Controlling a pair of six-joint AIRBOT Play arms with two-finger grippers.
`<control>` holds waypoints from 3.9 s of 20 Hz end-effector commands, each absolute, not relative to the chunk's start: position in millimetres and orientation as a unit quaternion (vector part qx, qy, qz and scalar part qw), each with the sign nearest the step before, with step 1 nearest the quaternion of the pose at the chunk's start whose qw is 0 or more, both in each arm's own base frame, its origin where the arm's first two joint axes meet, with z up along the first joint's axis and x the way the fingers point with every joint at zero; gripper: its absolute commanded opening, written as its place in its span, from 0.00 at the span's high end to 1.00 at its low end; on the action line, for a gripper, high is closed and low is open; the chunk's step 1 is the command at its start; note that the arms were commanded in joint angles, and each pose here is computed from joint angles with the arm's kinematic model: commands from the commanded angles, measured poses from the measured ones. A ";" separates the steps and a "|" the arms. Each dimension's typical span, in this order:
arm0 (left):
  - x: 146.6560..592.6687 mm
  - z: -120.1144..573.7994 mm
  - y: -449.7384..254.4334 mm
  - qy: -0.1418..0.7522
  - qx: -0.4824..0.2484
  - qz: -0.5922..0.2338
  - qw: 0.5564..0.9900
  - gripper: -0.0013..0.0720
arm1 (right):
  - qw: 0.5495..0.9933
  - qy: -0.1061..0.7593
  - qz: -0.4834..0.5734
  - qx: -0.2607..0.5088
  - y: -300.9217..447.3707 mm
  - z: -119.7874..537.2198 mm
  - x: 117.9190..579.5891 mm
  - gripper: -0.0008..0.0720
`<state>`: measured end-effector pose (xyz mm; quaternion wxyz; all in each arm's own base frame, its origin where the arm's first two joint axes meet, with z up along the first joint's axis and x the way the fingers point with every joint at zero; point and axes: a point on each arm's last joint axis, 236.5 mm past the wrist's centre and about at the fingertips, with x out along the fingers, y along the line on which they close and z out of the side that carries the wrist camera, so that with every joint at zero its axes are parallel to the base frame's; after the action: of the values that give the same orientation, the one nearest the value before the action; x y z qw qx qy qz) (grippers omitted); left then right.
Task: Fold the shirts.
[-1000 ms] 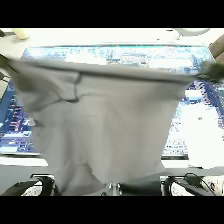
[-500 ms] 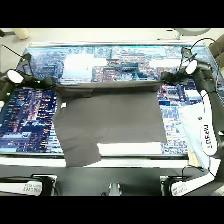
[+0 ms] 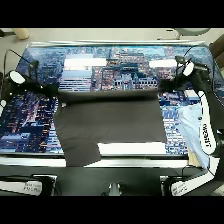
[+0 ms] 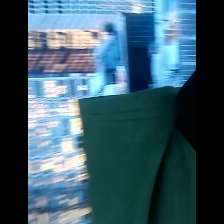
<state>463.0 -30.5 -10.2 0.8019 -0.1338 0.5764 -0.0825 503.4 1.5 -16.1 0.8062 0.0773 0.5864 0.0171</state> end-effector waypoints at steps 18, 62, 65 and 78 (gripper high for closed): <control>173.1 -96.8 -80.9 0.720 -0.271 -0.073 0.635 0.26 | 0.601 0.787 0.006 0.137 -12.2 -62.4 280.5 0.38; 469.8 -3.7 -71.4 0.542 -0.284 -0.120 0.781 0.19 | 0.725 0.660 0.011 0.198 -10.9 -89.3 458.9 0.02; 463.8 16.0 -99.8 0.535 -0.263 -0.149 0.789 0.19 | 0.684 0.674 0.061 0.273 25.3 -97.8 454.5 0.05; 425.6 -48.7 -330.7 0.568 -0.297 -0.239 0.729 0.95 | 0.743 0.576 0.201 0.277 98.8 90.4 427.8 0.95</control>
<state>440.7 -267.6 -21.7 0.7618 -0.2440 0.5532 -0.2326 456.6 84.0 20.1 0.7274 0.2882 0.6022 0.1587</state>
